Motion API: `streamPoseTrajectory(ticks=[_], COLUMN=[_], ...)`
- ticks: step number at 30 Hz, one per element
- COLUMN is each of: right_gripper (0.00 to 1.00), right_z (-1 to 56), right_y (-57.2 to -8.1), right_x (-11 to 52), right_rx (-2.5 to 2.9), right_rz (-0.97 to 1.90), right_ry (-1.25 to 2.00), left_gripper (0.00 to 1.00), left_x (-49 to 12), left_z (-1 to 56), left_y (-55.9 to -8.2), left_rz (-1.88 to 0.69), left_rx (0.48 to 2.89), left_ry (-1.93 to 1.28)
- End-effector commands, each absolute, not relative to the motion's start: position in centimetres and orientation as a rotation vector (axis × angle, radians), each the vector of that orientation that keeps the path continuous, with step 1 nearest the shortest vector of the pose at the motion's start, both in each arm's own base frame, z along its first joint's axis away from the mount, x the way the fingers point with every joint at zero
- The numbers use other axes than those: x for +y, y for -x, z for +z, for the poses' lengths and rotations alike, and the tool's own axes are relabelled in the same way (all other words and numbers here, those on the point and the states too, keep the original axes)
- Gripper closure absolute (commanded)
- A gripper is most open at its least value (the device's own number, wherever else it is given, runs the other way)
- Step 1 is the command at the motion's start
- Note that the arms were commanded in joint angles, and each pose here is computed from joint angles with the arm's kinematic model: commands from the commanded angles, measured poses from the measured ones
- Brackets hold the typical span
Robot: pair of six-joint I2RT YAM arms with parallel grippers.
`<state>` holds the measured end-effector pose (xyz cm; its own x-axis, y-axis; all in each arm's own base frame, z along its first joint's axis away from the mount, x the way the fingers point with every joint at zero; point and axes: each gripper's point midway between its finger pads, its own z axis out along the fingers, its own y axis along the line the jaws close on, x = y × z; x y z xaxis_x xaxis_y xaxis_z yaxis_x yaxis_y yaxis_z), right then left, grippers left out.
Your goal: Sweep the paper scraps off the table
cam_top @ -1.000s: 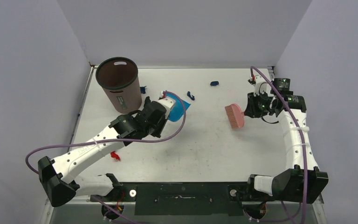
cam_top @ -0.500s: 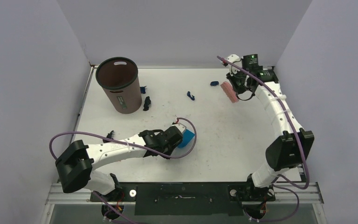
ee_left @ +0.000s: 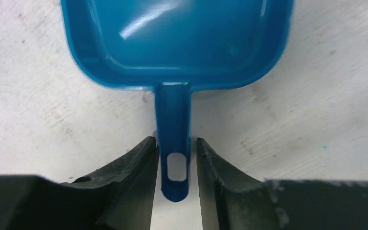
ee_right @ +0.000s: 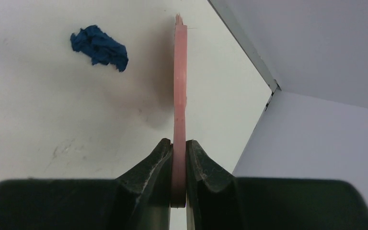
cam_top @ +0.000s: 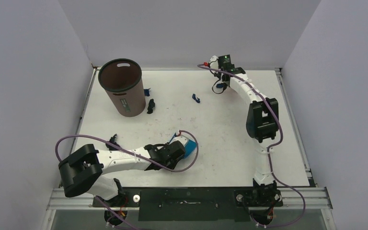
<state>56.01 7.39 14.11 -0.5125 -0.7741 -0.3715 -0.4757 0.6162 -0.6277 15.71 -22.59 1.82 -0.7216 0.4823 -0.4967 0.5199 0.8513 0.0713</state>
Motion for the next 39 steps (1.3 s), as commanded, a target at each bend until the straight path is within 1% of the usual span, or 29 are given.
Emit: streamPoseTrajectory(ticks=[1,2,4,8,12,14,16,18,21,23,28,33,35,39], right_gripper=[0.95,0.95,0.95,0.95,0.95,0.95,0.95,0.95,0.95,0.95,0.95,0.95,0.95,0.95], right_z=[17.3,16.8,15.9,14.3,13.2,12.7,12.4,12.3,12.7,13.3,13.6,14.9,16.7,22.1], right_y=[-59.6,-59.8,-59.9,-59.3,-58.2,-57.5,-56.4,-55.2,-52.9,-51.0,-44.1,-37.4,-37.1,-39.6], right_x=[6.6,6.8,7.4,9.7,12.3,13.7,15.4,17.4,20.3,22.0,25.4,27.0,27.1,26.8], right_rx=[2.084,2.086,2.093,2.126,2.144,2.151,2.152,2.141,2.117,2.094,2.051,2.000,1.987,1.927], right_rz=[-0.747,-0.747,-0.727,-0.565,-0.428,-0.347,-0.270,-0.183,-0.109,-0.077,-0.008,0.049,0.021,-0.022], right_ry=[0.860,0.870,0.894,0.978,1.038,1.069,1.118,1.177,1.264,1.319,1.491,1.642,1.599,1.383], left_gripper=[0.59,0.53,0.50,0.52,0.56,0.61,0.69,0.79,0.93,0.99,1.00,1.00,1.00,1.00], left_x=[-26.2,-26.2,-26.2,-25.8,-24.4,-24.0,-23.6,-23.6,-23.2,-22.8,-22.0,-21.0,-20.3,-18.6], left_z=[3.8,3.7,3.6,3.6,3.7,3.6,3.5,3.8,4.3,4.6,5.5,6.9,7.6,9.1], left_y=[-17.1,-17.0,-16.8,-16.2,-15.7,-15.4,-15.3,-15.2,-15.0,-14.9,-14.0,-12.7,-12.3,-12.1], left_rz=[-0.243,-0.236,-0.215,-0.220,-0.207,-0.213,-0.218,-0.237,-0.234,-0.223,-0.237,-0.255,-0.245,-0.219], left_rx=[2.355,2.347,2.329,2.321,2.362,2.371,2.370,2.361,2.377,2.391,2.428,2.449,2.448,2.437], left_ry=[-0.662,-0.664,-0.665,-0.638,-0.544,-0.522,-0.507,-0.502,-0.478,-0.463,-0.414,-0.376,-0.352,-0.299])
